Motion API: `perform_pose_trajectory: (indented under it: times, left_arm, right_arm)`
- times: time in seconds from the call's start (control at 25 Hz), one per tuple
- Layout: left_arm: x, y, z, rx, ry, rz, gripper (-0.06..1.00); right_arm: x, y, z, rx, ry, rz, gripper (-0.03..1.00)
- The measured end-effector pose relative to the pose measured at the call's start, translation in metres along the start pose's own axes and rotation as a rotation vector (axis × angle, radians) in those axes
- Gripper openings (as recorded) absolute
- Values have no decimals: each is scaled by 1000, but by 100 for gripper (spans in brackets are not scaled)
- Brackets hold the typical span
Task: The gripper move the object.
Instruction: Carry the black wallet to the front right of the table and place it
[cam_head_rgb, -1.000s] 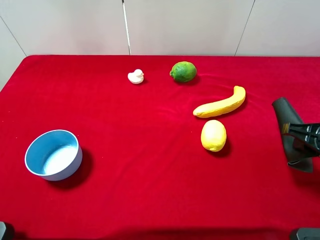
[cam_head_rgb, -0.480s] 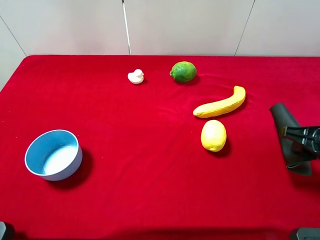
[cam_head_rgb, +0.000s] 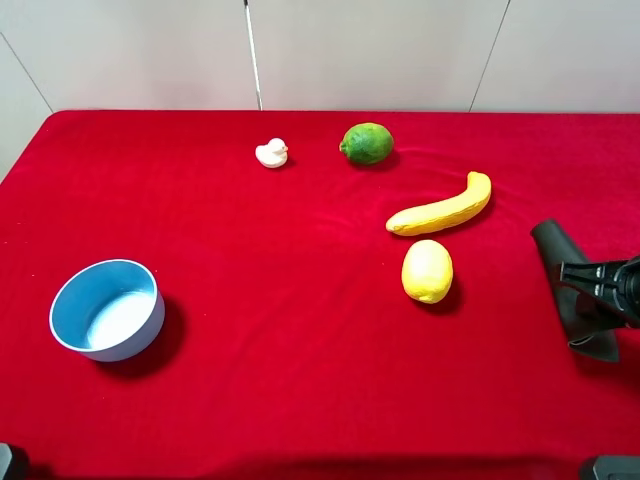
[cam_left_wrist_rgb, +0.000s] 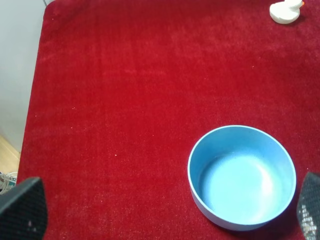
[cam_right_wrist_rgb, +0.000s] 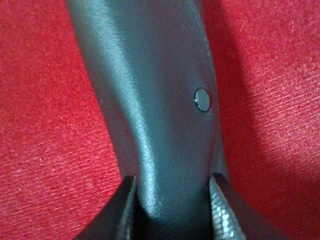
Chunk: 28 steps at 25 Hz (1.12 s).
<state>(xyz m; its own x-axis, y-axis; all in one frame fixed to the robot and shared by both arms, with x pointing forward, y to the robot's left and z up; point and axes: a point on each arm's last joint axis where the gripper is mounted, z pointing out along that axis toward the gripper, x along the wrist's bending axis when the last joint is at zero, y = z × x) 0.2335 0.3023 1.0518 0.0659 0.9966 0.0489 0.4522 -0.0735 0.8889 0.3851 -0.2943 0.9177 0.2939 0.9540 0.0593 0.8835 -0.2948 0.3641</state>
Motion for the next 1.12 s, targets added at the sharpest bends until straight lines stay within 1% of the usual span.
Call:
perform_pose_trajectory:
  times: [0.76,1.12]
  left_arm:
    - [0,0,0,0,0,0,99]
    - [0,0,0,0,0,0,99]
  right_arm:
    - [0,0,0,2,3,3,24]
    - [0,-2,0,26,4,39,24]
